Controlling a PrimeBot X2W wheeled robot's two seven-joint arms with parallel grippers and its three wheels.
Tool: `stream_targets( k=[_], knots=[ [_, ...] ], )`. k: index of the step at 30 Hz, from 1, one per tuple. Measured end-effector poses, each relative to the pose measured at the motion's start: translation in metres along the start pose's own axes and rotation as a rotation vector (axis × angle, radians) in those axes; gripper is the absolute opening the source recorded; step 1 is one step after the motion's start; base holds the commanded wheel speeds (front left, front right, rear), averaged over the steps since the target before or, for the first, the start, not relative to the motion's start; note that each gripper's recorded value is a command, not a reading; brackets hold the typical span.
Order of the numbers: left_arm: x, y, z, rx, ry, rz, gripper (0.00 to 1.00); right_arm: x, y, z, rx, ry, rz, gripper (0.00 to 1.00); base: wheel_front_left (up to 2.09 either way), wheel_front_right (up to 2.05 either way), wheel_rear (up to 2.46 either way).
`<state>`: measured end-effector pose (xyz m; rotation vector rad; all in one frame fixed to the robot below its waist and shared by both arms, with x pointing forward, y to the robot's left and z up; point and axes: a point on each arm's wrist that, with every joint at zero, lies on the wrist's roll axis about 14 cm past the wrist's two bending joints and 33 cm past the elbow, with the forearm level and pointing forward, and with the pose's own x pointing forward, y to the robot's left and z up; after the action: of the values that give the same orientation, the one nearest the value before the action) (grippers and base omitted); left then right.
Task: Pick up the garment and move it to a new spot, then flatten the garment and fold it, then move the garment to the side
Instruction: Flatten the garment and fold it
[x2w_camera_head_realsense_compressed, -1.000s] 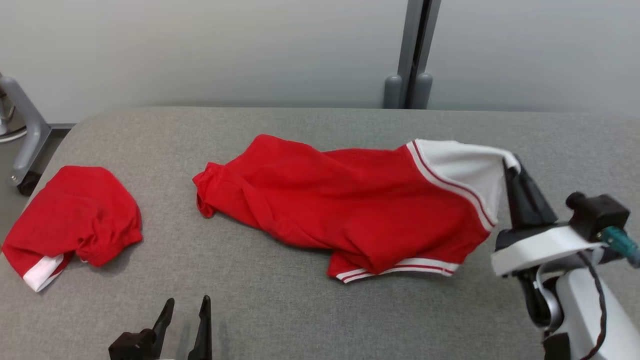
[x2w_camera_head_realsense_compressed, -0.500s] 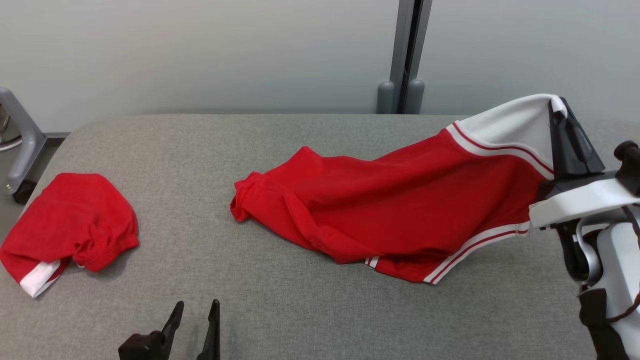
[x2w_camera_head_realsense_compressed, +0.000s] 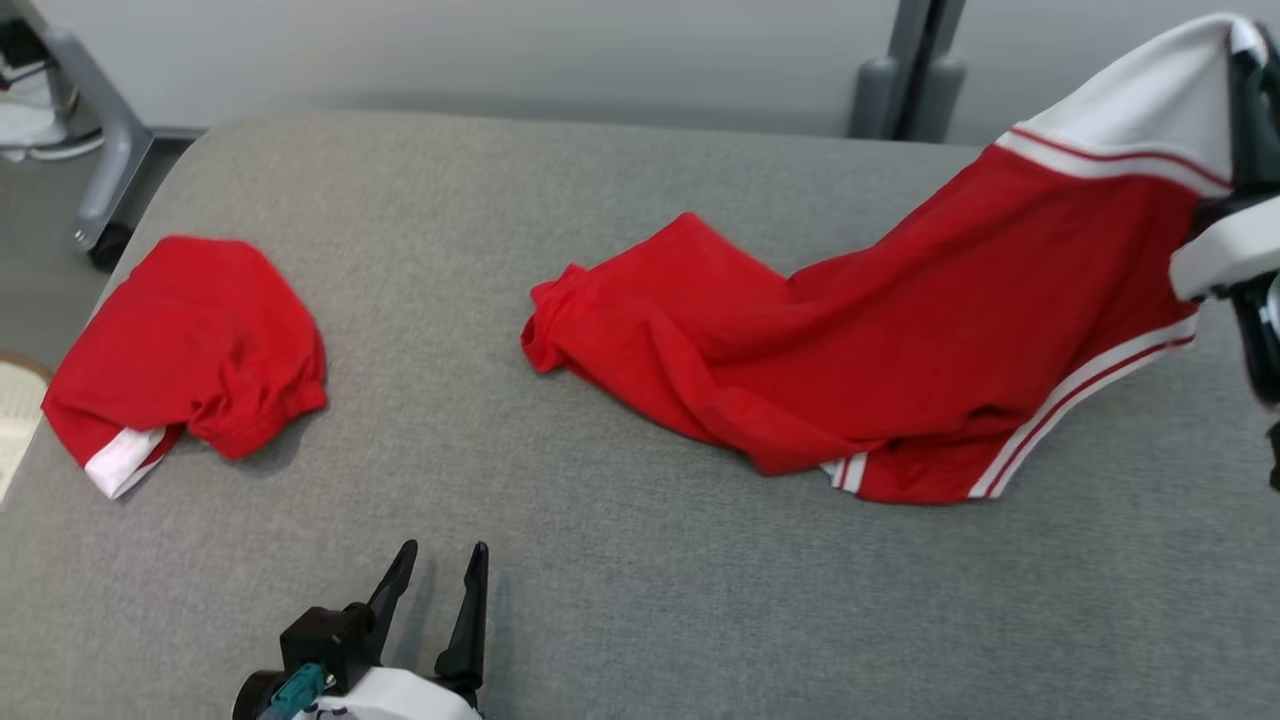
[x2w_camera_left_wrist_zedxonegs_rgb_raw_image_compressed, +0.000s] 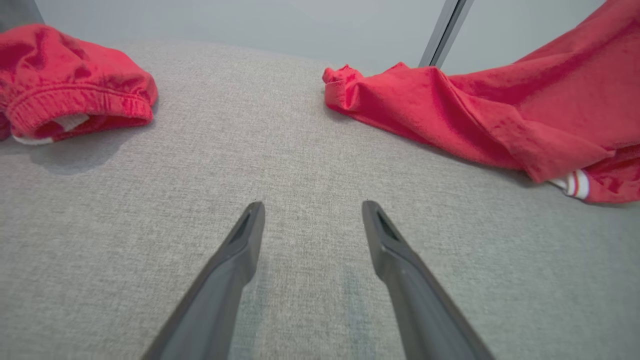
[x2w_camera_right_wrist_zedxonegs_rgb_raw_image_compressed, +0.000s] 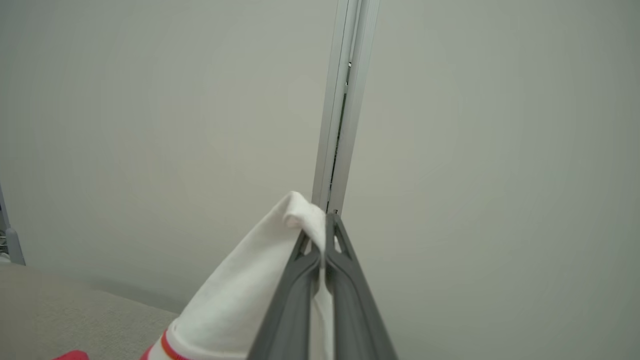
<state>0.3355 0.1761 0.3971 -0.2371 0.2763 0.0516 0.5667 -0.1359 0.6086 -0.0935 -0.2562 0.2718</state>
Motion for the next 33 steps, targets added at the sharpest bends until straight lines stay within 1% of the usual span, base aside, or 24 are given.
stream_targets(
  k=[1, 2, 3, 4, 6, 8, 10, 12, 14, 17, 23, 24, 27, 29, 33],
  knots=[
    [0.001, 0.001, -0.001, -0.004, 0.005, 0.006, 1.0, 0.006, -0.001, -0.006, -0.005, 0.014, -0.001, 0.0, 0.0, 0.0, 0.0],
    [0.002, 0.003, -0.002, -0.002, 0.01, 0.011, 1.0, 0.011, -0.002, -0.016, -0.011, 0.039, -0.005, 0.2, 0.0, 0.0, 0.0],
    [0.003, 0.005, -0.003, -0.002, 0.014, 0.017, 1.0, 0.013, -0.002, -0.03, -0.023, 0.079, -0.004, 0.49, 0.0, 0.0, 0.0],
    [0.004, 0.006, -0.005, -0.001, 0.02, 0.022, 1.0, 0.014, -0.001, -0.044, -0.028, 0.116, -0.002, 1.0, 0.0, 0.0, 0.0],
    [0.006, 0.009, -0.007, -0.002, 0.028, 0.033, 1.0, 0.018, 0.004, -0.059, -0.015, 0.146, -0.001, 1.0, 0.0, 0.0, 0.0],
    [0.006, 0.01, -0.007, -0.005, 0.031, 0.039, 1.0, 0.021, 0.008, -0.06, -0.004, 0.144, 0.003, 1.0, 0.0, 0.0, 0.0],
    [0.007, 0.012, -0.01, -0.005, 0.04, 0.049, 1.0, 0.022, 0.023, -0.067, 0.01, 0.151, 0.029, 1.0, 0.0, 0.0, 0.0],
    [0.01, 0.009, -0.009, -0.005, 0.039, 0.038, 1.0, 0.006, 0.035, -0.081, 0.038, 0.189, 0.046, 1.0, 0.0, 0.0, 0.0],
    [0.012, 0.004, -0.009, -0.004, 0.038, 0.024, 1.0, -0.007, 0.036, -0.087, 0.076, 0.2, 0.034, 1.0, 0.0, 0.0, 0.0],
    [0.015, -0.002, -0.007, 0.001, 0.032, 0.001, 1.0, -0.03, 0.048, -0.093, 0.121, 0.216, 0.046, 1.0, 0.0, 0.0, 0.0],
    [0.02, -0.016, -0.003, 0.008, 0.021, -0.046, 1.0, -0.099, 0.069, -0.128, 0.236, 0.339, 0.03, 1.0, 0.0, 0.0, 0.0],
    [0.02, -0.016, -0.003, 0.008, 0.021, -0.046, 1.0, -0.099, 0.069, -0.128, 0.236, 0.339, 0.03, 1.0, 0.0, 0.0, 0.0],
    [0.021, -0.022, -0.002, 0.01, 0.015, -0.064, 1.0, -0.128, 0.079, -0.142, 0.28, 0.397, 0.027, 1.0, 0.0, 0.0, 0.0],
    [0.022, -0.025, -0.001, 0.012, 0.014, -0.075, 1.0, -0.146, 0.085, -0.153, 0.288, 0.443, 0.033, 1.0, 0.0, 0.0, 0.0],
    [0.021, -0.026, -0.002, 0.013, 0.017, -0.08, 1.0, -0.17, 0.099, -0.169, 0.323, 0.518, 0.039, 1.0, 0.0, 0.0, 0.0]
  ],
)
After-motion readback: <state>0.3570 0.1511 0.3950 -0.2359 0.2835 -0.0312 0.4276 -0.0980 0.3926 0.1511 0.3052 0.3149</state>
